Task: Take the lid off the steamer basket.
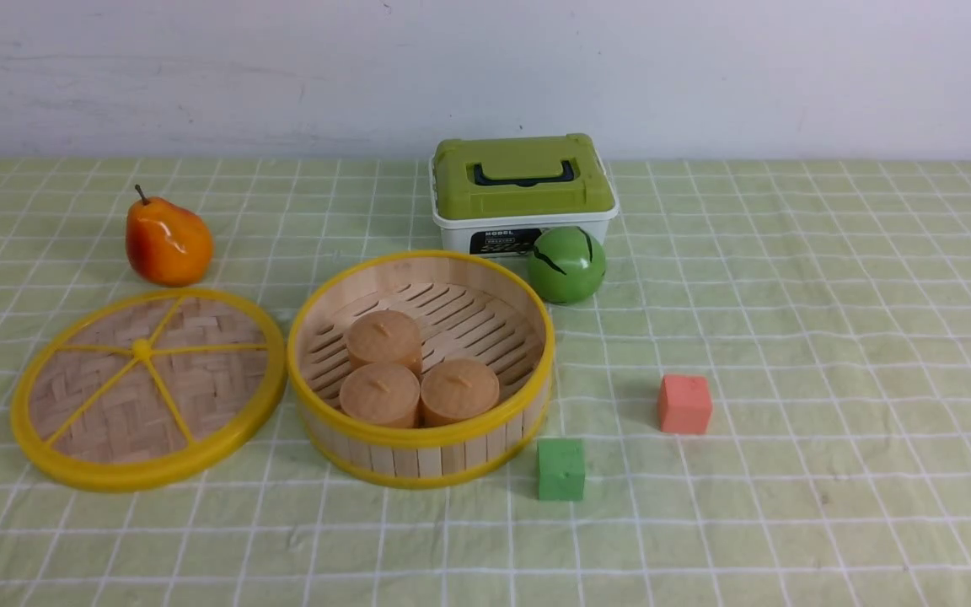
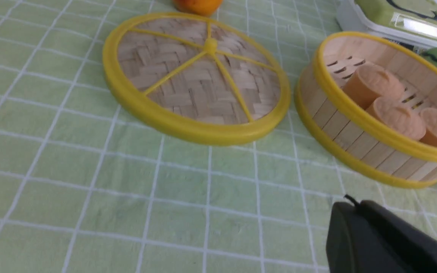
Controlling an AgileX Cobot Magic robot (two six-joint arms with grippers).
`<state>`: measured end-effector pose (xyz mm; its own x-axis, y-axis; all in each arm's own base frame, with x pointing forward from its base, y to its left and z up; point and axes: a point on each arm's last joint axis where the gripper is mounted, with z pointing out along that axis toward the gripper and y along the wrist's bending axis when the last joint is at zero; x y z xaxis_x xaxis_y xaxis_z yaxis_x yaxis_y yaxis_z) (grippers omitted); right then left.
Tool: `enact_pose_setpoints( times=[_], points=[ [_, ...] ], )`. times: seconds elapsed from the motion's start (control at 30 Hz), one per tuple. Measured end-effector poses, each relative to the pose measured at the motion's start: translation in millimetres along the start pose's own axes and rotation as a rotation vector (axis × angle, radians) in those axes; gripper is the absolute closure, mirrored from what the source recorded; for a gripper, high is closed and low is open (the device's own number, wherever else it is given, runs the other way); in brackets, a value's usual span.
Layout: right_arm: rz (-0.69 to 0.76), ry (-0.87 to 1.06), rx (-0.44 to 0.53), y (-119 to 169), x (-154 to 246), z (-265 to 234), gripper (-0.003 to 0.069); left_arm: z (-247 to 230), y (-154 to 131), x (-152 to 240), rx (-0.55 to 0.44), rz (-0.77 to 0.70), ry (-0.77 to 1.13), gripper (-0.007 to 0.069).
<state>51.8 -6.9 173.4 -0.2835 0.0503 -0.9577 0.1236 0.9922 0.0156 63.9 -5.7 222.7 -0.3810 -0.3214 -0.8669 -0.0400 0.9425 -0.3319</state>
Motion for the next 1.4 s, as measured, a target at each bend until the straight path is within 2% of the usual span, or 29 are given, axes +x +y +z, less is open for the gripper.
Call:
enact_pose_setpoints(
  times=[0.17,0.37,0.93,1.4],
  points=[
    [0.000,0.000,0.000,0,0,0,0.0418,7,8,22,-0.010,0.004,0.040,0.0638],
    [0.000,0.000,0.000,0,0,0,0.0418,9,18,48,0.025,0.021,-0.048,0.0638],
    [0.000,0.000,0.000,0,0,0,0.0418,9,16,51,0.061,0.189,-0.051,0.0638],
    [0.000,0.000,0.000,0,0,0,0.0418,9,16,52,0.066,0.194,-0.050,0.0638]
  ],
)
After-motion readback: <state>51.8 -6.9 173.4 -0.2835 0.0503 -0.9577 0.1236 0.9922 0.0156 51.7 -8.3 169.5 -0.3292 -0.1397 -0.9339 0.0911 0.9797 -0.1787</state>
